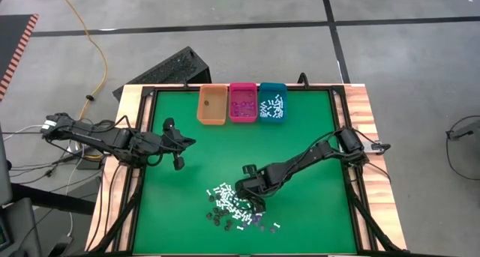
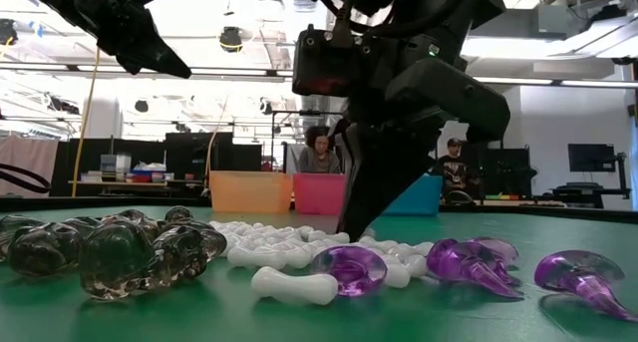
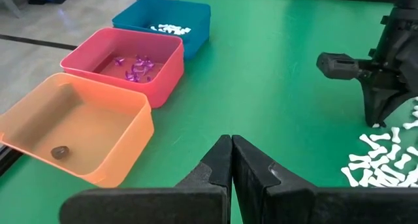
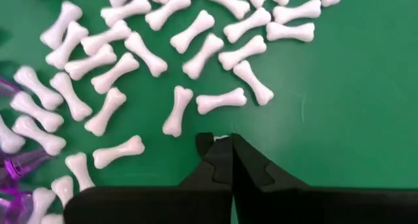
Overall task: Sort Halloween decoration
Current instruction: Put the white bone toy into the blue bin
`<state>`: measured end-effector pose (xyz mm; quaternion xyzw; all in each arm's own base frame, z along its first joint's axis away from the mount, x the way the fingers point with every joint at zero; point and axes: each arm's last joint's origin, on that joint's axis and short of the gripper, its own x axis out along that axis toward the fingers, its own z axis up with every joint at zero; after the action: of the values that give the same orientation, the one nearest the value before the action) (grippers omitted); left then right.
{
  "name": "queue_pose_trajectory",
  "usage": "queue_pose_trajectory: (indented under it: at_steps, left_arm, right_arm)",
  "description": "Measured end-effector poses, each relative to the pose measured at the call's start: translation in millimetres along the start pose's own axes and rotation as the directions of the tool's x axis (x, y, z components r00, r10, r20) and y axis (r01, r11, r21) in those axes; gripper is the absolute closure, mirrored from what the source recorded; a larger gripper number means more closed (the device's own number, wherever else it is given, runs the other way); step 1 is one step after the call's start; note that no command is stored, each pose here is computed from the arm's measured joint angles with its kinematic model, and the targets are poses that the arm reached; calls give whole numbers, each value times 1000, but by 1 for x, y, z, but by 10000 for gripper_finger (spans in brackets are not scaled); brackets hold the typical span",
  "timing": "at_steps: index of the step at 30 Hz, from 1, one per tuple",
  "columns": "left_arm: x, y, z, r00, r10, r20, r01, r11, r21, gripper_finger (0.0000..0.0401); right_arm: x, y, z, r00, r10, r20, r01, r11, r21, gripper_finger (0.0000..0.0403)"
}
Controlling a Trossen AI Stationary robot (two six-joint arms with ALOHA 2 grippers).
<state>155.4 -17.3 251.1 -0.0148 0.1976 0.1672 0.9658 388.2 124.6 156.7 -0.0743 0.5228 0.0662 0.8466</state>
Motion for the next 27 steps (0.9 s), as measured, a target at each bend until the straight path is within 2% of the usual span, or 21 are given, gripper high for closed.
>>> queue_pose_trajectory:
  at_steps: [5, 10, 14, 19, 21, 23, 25, 27]
  left_arm:
    - [0, 0, 0, 1000, 0, 0, 0, 1000, 0, 401]
    - [0, 0, 0, 1000, 0, -2, 0, 1000, 1, 401]
    - [0, 0, 0, 1000, 0, -3, 0, 1000, 2, 401]
    - [0, 0, -1, 1000, -1, -8, 1, 1000, 0, 401]
    - [0, 0, -1, 1000, -1, -9, 1, 1000, -7, 401]
    - [0, 0, -1, 1000, -1, -9, 1, 1000, -14, 401]
    - [0, 0, -1, 1000, 1, -14, -1, 1000, -13, 401]
    - [0, 0, -1, 1000, 1, -14, -1, 1000, -13, 401]
  right_arm:
    - [-10, -14, 3, 999, -21, -42, 21, 1000, 10, 384]
    - [-41, -41, 4, 995, -89, -34, 88, 996, -8, 383]
    - [-73, -78, -7, 983, -171, -59, 172, 985, 10, 383]
    - [-119, -133, -27, 967, -249, -60, 255, 959, 127, 383]
    - [-130, -150, -34, 975, -221, -36, 223, 954, 198, 380]
    - [-135, -160, -36, 989, -143, 40, 129, 958, 256, 371]
    - [-134, -161, -30, 988, -83, 130, 47, 965, 259, 357]
    - [-124, -157, -22, 983, -73, 167, 27, 964, 264, 347]
